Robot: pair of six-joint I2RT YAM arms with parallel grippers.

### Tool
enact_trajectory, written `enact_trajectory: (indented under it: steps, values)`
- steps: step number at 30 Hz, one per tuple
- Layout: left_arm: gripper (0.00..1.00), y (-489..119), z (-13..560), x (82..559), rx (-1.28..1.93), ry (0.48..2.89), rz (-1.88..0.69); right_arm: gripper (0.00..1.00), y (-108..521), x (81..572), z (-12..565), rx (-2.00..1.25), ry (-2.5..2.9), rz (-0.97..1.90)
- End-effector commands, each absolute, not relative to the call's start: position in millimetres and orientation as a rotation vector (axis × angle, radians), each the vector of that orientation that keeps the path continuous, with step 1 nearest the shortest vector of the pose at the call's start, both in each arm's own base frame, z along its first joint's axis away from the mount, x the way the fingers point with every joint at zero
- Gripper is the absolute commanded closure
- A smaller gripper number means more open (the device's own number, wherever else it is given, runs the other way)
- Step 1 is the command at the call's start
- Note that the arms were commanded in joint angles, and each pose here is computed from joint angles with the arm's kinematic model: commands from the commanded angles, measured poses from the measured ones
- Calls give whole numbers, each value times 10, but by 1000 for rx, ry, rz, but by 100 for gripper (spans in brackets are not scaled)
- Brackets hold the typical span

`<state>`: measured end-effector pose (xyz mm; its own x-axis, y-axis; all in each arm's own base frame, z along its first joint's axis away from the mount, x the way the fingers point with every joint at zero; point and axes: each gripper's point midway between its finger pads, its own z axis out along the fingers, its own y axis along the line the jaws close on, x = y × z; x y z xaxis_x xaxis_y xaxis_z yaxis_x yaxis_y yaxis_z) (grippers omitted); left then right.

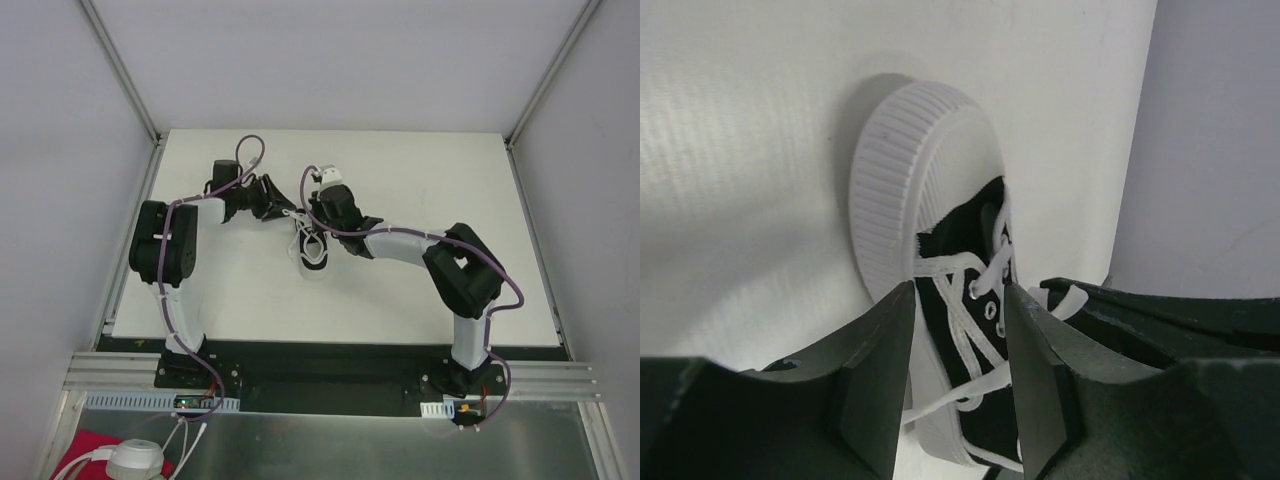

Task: Tie the shoes
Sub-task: Cross the shoelace with the shoelace.

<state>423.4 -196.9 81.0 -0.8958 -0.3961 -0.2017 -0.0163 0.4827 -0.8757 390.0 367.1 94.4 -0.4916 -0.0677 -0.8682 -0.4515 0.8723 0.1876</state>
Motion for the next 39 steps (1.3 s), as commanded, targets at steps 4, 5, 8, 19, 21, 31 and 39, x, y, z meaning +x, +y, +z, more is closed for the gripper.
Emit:
enact_trajectory:
  steps: [4,5,8,19,21,31,39]
  values:
    - [60,-2272,1044,4141,-75,2330,-1491,99,3690,3991,1258,-330,1968,541]
    - [60,-2291,1022,4138,-72,2336,-1500,99,3689,3985,1255,-330,1969,543]
    - [60,-2387,1074,4130,-18,2325,-1533,99,3665,3994,1278,-320,1963,546]
    - [63,-2500,1169,4034,88,2286,-1628,99,3638,3977,1368,-293,1944,565]
    - [64,-2486,1149,4053,53,2288,-1636,99,3628,3987,1383,-289,1937,568]
    - [67,-2368,1067,4219,-97,2289,-1585,99,3602,3977,1401,-291,1936,577]
    - [67,-2445,963,4144,-17,2389,-1501,99,3658,3996,1447,-291,1925,601]
